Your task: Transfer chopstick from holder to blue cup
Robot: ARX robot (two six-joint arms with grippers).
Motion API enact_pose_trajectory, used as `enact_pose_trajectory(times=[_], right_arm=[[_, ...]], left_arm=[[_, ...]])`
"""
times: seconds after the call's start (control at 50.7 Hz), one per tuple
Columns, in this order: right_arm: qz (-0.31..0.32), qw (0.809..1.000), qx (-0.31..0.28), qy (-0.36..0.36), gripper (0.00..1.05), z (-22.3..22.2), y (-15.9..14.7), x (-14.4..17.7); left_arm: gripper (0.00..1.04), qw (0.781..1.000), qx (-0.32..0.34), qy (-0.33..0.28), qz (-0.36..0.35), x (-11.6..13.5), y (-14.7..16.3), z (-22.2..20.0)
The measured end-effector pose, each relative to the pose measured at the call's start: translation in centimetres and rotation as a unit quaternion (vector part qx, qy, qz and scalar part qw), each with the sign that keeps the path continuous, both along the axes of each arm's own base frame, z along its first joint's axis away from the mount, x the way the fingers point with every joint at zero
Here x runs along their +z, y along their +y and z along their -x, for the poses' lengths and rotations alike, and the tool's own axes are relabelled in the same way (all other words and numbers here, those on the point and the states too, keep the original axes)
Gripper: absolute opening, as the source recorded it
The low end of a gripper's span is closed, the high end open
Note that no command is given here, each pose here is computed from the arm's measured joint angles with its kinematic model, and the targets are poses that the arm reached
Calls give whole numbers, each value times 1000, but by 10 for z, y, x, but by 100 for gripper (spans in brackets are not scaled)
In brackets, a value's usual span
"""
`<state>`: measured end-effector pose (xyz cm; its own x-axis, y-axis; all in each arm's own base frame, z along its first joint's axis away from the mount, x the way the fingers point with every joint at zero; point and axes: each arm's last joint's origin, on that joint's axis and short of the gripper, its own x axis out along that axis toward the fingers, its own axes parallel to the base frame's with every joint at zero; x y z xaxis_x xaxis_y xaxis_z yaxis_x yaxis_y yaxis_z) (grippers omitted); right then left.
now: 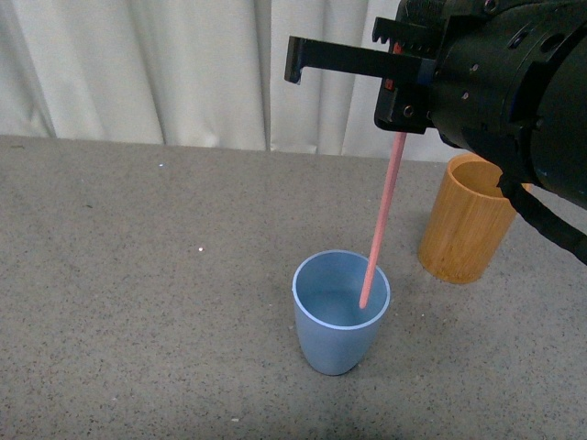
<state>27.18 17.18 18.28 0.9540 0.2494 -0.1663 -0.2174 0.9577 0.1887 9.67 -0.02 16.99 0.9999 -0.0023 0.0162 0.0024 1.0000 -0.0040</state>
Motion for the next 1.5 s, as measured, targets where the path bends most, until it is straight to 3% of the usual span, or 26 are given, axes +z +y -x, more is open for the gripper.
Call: enact_pose_trajectory(times=[0.612,0.829,1.007,1.165,1.362,1.421,1.5], right_arm=[[11,1000,-1,10,2,-1,2,-8],[17,1000,5,12,43,0,4,-9],[18,1000,4,13,68,0,4,-9],[27,999,-21,20,97,0,1,-11],[27,998,-48,4,94,4,-11,-2],[42,993,-97,-57,81,12,-27,-4],[55,989,-109,-81,68,25,-52,-6]], left_arm=[[98,1000,0,0,0,0,0,0],[98,1000,0,0,0,0,0,0],[98,1000,0,0,0,0,0,0],[98,1000,0,0,0,0,0,0],[98,1000,0,0,0,0,0,0],[98,1000,-1,0,0,0,0,0],[98,1000,1,0,0,0,0,0]])
